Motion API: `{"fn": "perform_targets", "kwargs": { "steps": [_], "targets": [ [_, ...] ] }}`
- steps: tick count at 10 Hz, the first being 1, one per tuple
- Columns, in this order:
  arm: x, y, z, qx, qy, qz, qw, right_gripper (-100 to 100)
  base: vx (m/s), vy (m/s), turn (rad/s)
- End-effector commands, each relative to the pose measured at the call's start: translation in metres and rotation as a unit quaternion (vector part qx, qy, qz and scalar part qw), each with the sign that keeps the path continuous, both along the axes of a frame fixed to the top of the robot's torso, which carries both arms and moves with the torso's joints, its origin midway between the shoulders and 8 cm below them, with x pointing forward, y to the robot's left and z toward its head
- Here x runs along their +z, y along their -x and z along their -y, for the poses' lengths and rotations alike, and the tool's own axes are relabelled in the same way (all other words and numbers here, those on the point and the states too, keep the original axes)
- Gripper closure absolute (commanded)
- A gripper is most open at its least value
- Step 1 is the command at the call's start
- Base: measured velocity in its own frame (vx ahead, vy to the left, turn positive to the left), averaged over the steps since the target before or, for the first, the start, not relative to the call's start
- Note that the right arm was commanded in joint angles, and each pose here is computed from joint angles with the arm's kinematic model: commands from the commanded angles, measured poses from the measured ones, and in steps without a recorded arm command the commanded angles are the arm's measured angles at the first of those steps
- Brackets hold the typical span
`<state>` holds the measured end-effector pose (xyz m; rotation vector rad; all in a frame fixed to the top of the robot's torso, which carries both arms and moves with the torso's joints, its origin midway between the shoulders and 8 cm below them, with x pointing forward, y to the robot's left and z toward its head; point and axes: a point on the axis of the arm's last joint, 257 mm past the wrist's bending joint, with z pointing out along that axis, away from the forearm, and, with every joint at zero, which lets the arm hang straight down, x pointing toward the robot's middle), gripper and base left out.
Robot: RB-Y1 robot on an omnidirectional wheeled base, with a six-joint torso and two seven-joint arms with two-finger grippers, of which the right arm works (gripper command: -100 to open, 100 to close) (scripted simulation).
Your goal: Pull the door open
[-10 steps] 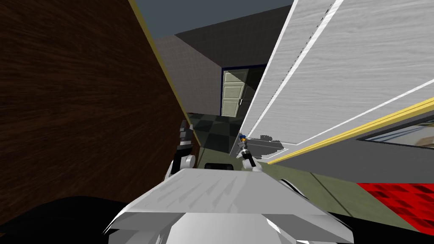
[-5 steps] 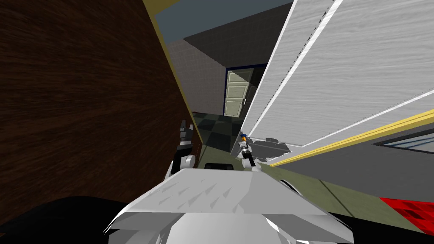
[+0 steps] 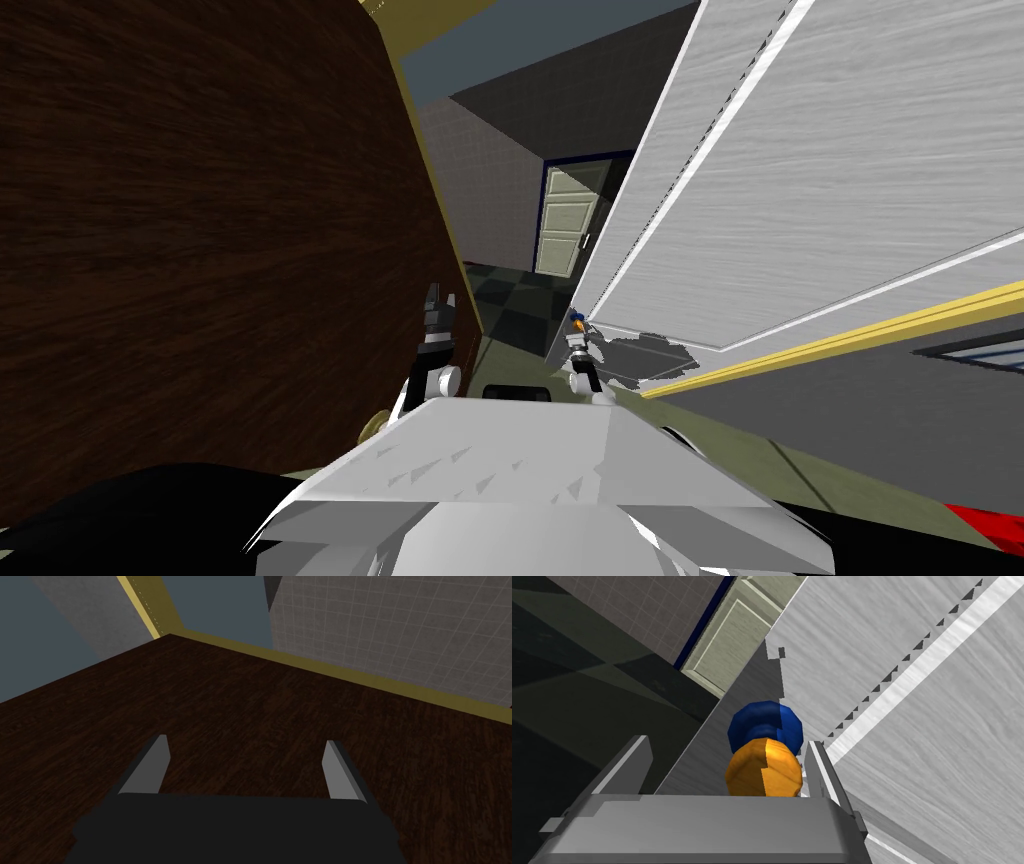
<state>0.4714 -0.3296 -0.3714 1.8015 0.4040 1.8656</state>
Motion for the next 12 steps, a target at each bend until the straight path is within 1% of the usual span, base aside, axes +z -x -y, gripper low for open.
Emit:
{"fn": "perform_targets", "kwargs": {
  "steps": [1,3,5,6,8,12],
  "targets": [
    [-0.001,0.001,0.007,-0.015,-0.031,0.003,0.9994,-100,-0.089,-0.006,0.105],
    [-0.003,0.002,0.016,-0.032,-0.067,0.007,0.9972,-100,-0.094,-0.018,0.135],
    [-0.005,0.004,0.024,-0.05,-0.102,0.011,0.9934,-100,-0.106,-0.029,0.12],
    [-0.006,0.005,0.028,-0.059,-0.12,0.014,0.991,-100,-0.112,-0.031,0.125],
    [-0.008,0.008,0.036,-0.075,-0.153,0.019,0.9852,-100,-0.107,-0.033,0.122],
    [-0.013,0.013,0.049,-0.104,-0.212,0.031,0.9713,-100,-0.102,-0.019,0.111]
  ]
}}
